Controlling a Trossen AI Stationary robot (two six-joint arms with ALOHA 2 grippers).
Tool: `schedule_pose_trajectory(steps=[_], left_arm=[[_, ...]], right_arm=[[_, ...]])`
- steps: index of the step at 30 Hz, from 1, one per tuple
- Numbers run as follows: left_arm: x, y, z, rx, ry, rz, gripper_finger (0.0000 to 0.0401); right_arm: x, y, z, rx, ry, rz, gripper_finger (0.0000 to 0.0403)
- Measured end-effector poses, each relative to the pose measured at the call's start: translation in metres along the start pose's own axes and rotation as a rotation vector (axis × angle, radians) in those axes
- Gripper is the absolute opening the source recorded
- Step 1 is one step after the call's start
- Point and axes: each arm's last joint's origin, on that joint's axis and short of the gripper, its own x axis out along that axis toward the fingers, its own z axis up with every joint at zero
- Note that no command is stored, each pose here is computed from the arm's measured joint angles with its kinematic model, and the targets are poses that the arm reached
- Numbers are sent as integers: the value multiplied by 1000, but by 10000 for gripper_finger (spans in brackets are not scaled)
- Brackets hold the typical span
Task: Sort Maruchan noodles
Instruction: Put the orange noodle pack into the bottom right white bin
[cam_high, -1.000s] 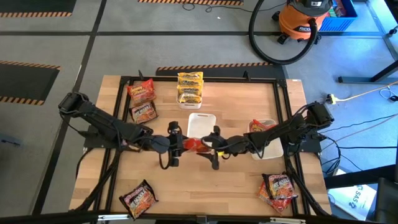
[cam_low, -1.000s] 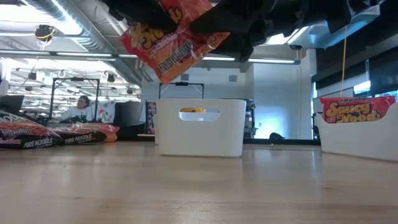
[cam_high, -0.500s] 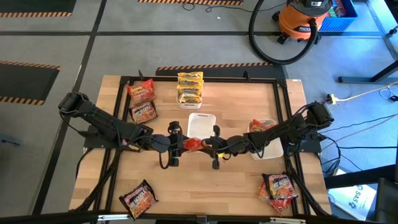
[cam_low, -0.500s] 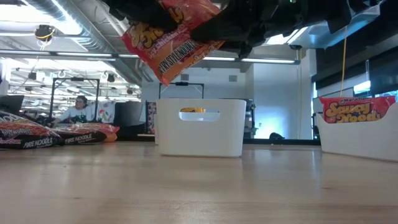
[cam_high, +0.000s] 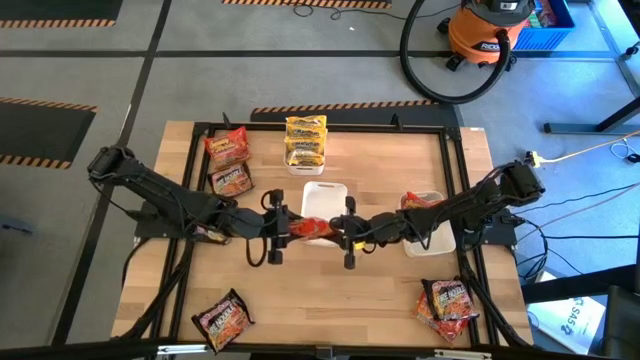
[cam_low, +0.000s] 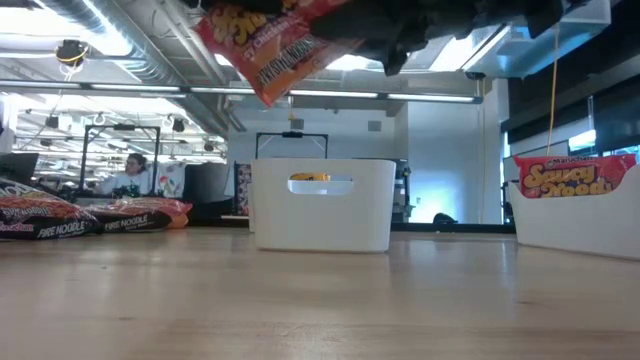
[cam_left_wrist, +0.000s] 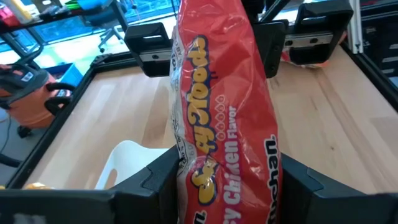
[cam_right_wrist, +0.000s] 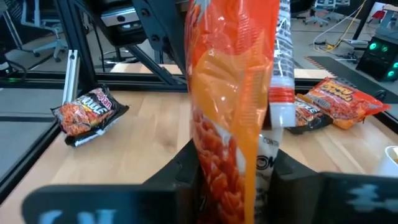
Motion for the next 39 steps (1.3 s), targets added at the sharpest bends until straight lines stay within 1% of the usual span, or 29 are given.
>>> schedule_pose_trajectory(steps=[3,6,8,12,15,18,22,25,28,31,35,37,39], left_arm=[[2,3,0,-17,-3,28,175],[4,6,-1,-21,3,15,183],[5,7,0,-19,1,-5,196],[4,7,1,-4,-9,-4,230],[-4,8,4,0,-17,2,243],[-17,10,5,8,-11,-10,245],[-34,13,1,45,50,-28,244],[-40,15,-6,37,60,-28,244],[-41,16,-14,21,-1,-22,243],[-35,16,-27,33,-92,-8,243],[-28,17,-39,9,-228,17,243],[-23,18,-47,-6,-265,27,243],[-20,20,-48,-44,-300,59,243]], right_arm=[[0,0,0,0,3,-4,73],[0,0,-1,3,6,-6,73],[-1,0,-4,-1,19,-4,71],[0,0,-5,-25,28,1,72],[-3,0,-3,-52,27,-5,73],[-14,-4,8,-66,34,-39,74],[-33,-11,19,-96,85,-91,74],[-48,-16,26,-85,53,-107,75],[-61,-20,24,-73,18,-113,75],[-70,-23,18,-62,-72,-104,75],[-75,-24,9,-48,-203,-59,75],[-76,-24,6,-39,-250,-57,75],[-76,-24,4,-43,-280,-48,75]])
